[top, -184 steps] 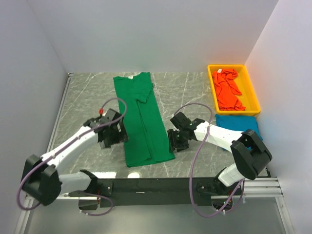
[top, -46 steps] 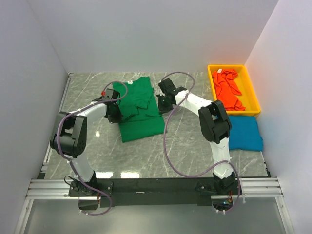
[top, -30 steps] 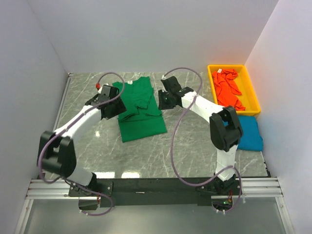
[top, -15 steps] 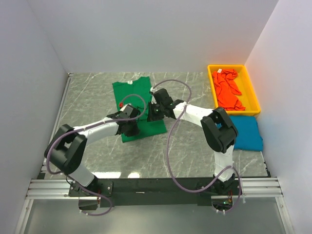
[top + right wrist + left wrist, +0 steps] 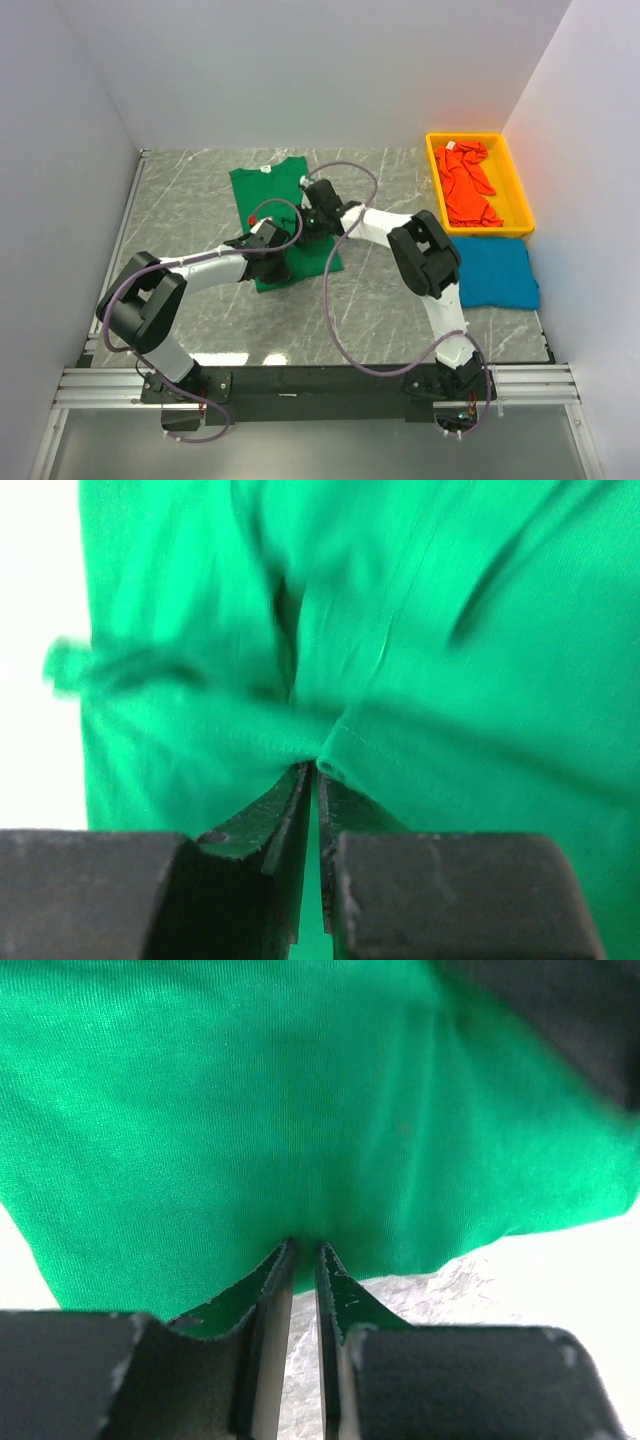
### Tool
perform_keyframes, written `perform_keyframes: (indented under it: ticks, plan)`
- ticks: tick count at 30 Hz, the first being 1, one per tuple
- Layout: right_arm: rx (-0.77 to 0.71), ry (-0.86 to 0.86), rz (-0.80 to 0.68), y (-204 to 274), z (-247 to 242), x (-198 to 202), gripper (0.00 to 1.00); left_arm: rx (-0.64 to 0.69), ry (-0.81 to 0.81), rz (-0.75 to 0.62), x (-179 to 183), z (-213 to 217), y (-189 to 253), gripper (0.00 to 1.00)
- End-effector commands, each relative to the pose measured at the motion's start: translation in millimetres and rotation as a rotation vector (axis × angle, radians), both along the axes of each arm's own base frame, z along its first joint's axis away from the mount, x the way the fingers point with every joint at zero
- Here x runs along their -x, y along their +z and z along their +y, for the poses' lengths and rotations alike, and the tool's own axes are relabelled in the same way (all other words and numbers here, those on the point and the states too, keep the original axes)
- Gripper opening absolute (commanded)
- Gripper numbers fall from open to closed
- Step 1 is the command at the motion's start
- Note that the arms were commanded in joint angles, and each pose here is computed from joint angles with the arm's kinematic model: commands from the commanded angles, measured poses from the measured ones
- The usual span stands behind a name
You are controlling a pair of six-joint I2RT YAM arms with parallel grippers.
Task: Fold and stack the t-shirts
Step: Fold the tshirt
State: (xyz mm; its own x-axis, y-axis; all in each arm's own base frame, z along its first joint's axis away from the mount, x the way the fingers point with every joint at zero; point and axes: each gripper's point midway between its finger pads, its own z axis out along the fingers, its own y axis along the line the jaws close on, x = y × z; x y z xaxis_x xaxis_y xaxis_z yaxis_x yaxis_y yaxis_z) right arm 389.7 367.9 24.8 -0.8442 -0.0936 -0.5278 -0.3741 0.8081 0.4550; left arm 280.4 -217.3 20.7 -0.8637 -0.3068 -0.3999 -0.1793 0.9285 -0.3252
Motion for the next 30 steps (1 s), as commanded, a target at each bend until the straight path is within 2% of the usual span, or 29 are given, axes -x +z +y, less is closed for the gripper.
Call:
perform_keyframes:
  ticks: [1,3,4,6,7,9,12,17,18,19,20,23,25,27,30]
  plan:
    - [0.0,-0.071,-0.115,26.5,-1.1,-59.4,0.15,-0.057,-0.023,0.136,39.2,13.4,-30.4,0.21]
    - [0.014,-0.086,-0.106,21.9,-0.6,-75.0,0.16,-0.052,-0.024,0.146,45.0,14.7,-29.0,0.21]
    - [-0.022,-0.098,-0.155,46.5,4.6,-96.9,0.17,-0.044,-0.025,0.141,47.0,14.8,-24.9,0.21]
    - [-0.02,-0.104,-0.149,44.5,7.5,-109.2,0.2,-0.044,-0.021,0.151,56.0,18.6,-24.3,0.21]
    - [-0.05,-0.105,-0.184,66.3,12.7,-120.8,0.21,-0.036,-0.019,0.143,58.9,20.1,-20.4,0.22]
    - [-0.068,-0.106,-0.192,77.9,11.1,-126.1,0.24,-0.032,-0.014,0.141,62.4,21.7,-15.6,0.22]
    - [-0.125,-0.092,-0.224,108.2,8.6,-117.6,0.3,-0.005,-0.003,0.105,59.0,20.1,0.6,0.27]
    - [-0.225,0.012,-0.174,127.2,0.6,-57.9,0.38,0.056,0.011,-0.005,43.8,14.3,46.0,0.41]
    - [-0.241,0.02,-0.156,126.8,-0.8,-48.3,0.39,0.062,0.018,-0.03,40.0,14.7,53.3,0.43]
    - [-0.239,0.035,-0.101,107.2,-6.7,-29.0,0.39,0.079,0.022,-0.072,34.5,14.4,67.5,0.46]
    - [-0.295,0.071,-0.123,124.7,-4.2,-18.5,0.39,0.08,0.027,-0.097,29.5,16.4,73.1,0.47]
    - [-0.326,0.102,-0.051,112.4,-12.7,13.1,0.39,0.103,0.095,-0.165,2.6,36.4,86.6,0.46]
    - [-0.336,0.109,-0.035,104.2,-17.3,21.0,0.39,0.122,0.115,-0.156,-7.2,43.4,80.6,0.42]
    - [-0.34,0.116,-0.02,98.2,-19.6,23.7,0.39,0.134,0.154,-0.169,-25.5,56.0,77.9,0.35]
    - [-0.356,0.111,0.021,86.1,-25.1,19.5,0.39,0.129,0.171,-0.169,-48.4,64.8,67.7,0.29]
